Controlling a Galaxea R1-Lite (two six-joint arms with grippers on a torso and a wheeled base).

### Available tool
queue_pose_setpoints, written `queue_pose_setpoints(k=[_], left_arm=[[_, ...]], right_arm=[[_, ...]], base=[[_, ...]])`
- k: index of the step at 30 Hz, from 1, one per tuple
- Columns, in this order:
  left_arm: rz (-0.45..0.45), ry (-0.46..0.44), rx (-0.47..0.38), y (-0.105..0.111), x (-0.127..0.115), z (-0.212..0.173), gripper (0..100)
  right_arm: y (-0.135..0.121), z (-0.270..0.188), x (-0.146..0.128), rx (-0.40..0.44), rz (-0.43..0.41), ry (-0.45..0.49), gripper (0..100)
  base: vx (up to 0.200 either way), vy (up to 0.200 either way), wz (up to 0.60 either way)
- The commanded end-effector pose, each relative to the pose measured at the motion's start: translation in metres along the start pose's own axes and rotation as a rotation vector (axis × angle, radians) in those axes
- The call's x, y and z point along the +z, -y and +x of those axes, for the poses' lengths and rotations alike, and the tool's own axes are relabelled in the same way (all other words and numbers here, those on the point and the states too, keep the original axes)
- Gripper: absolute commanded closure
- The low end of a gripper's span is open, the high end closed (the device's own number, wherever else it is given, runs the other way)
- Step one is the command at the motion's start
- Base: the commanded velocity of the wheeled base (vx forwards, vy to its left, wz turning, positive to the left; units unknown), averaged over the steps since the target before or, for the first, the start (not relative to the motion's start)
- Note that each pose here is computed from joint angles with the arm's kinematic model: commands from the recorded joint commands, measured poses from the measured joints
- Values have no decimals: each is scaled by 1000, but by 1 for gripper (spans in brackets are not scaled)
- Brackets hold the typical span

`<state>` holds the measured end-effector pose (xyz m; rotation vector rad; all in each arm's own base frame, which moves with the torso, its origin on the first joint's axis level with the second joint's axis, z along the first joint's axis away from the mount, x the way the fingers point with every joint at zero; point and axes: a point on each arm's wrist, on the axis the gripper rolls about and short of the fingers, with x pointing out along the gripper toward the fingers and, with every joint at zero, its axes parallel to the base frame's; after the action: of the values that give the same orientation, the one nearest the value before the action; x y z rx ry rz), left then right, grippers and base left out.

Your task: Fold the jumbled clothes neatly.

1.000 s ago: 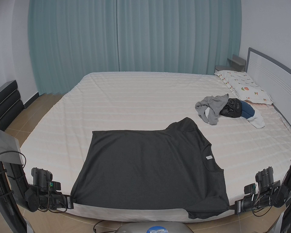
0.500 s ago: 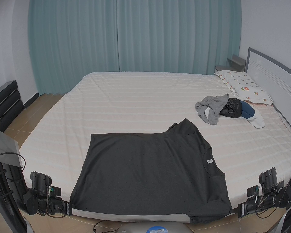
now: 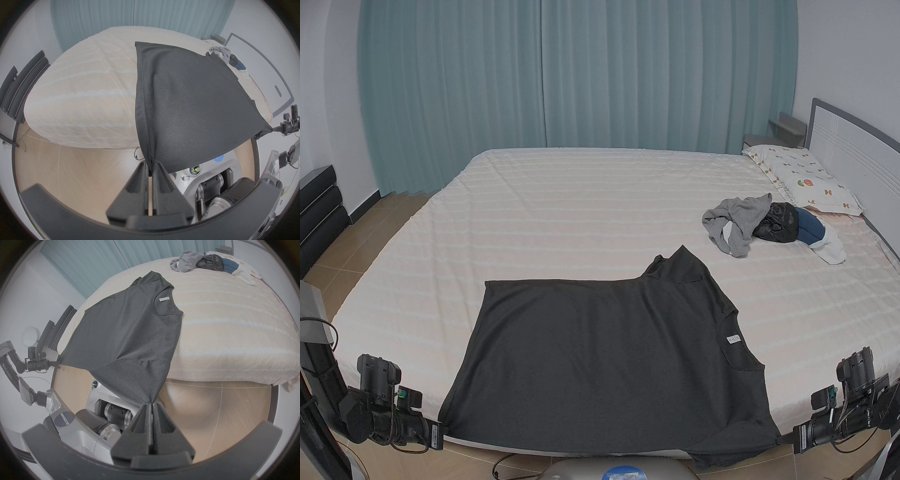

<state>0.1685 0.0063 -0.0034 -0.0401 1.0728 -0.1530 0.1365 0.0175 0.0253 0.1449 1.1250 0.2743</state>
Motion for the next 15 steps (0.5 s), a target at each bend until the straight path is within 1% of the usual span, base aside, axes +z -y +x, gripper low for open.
queue_pose_setpoints(k=[1,5,8,12,15], left_arm=[[25,16,6,3,-2,-12,100],[46,4,6,3,-4,-13,100],[45,-1,6,3,-4,-13,100],[42,26,9,2,1,-12,100],[41,69,15,1,11,-11,100]], right_arm=[[-1,-4,-8,-1,-16,-24,100],[-1,-6,-10,-2,-33,-29,100],[-1,-7,-8,-2,-41,-7,100],[-1,-8,1,-1,-42,55,100],[-1,-8,12,2,-51,110,100]], base=[[0,0,0],[0,0,0],[0,0,0],[0,0,0],[0,0,0]])
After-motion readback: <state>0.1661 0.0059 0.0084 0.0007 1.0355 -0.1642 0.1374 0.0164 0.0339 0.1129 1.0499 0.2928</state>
